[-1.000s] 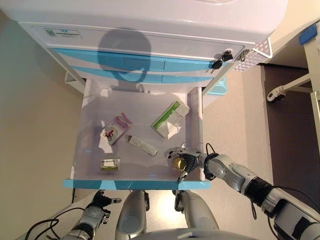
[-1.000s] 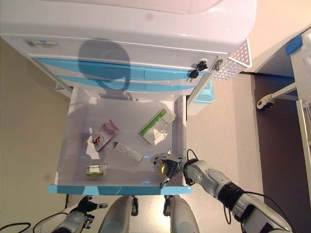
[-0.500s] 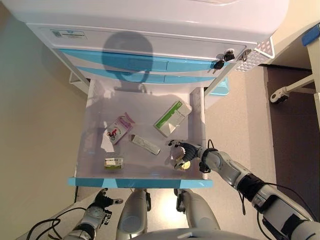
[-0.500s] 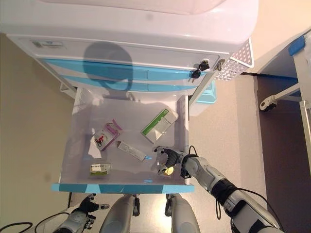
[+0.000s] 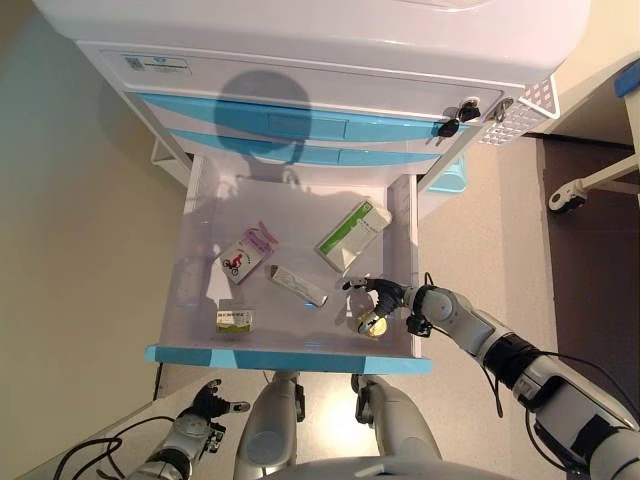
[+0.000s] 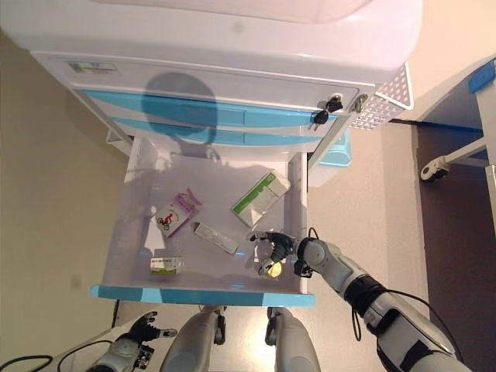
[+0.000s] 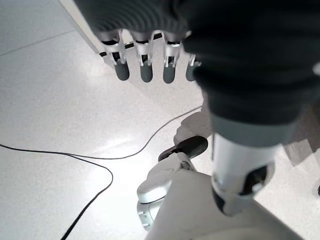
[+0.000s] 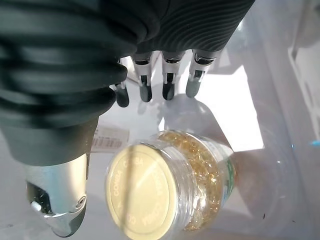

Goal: Open the drawer and pick up the medicine

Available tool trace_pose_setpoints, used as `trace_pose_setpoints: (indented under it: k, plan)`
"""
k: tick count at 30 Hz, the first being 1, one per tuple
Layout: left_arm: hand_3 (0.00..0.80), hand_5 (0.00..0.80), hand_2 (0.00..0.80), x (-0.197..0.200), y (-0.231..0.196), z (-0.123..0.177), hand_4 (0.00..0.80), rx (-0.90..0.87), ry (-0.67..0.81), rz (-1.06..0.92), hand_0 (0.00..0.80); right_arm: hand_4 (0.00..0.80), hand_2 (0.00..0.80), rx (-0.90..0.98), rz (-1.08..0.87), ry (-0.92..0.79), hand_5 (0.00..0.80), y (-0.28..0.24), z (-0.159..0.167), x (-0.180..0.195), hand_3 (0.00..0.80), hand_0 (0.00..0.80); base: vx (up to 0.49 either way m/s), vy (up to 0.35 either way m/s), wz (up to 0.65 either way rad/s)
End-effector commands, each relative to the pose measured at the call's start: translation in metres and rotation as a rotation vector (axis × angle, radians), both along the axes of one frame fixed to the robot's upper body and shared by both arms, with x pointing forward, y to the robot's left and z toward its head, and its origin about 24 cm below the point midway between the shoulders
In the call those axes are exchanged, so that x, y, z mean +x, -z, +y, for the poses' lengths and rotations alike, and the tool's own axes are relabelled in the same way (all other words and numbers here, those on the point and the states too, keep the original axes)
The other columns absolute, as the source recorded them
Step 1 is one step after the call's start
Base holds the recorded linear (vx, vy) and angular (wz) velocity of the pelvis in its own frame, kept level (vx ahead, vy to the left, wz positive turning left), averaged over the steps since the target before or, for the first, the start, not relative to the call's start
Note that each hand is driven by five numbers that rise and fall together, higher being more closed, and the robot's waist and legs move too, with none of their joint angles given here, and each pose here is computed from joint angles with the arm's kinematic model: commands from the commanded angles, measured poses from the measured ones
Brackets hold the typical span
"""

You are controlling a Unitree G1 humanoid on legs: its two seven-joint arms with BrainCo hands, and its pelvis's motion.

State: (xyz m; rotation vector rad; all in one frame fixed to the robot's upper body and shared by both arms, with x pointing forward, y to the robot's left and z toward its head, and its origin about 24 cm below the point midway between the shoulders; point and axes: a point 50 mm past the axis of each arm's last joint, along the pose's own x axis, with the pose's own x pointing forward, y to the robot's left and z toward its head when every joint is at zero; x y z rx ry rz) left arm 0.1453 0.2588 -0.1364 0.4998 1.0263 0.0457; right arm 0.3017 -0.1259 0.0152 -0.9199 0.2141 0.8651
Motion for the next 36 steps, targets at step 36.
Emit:
trace_pose_setpoints:
  k: [36]
  plan:
    - [0.000, 0.000, 0.000, 0.010, -0.001, -0.005, 0.000, 0.048, -0.053, -0.020, 0.000, 0.000, 0.000, -0.486, -0.318, -0.394, 0.000, 0.040, 0.050, -0.031, 0.000, 0.000, 0.000, 0.000, 0.00]
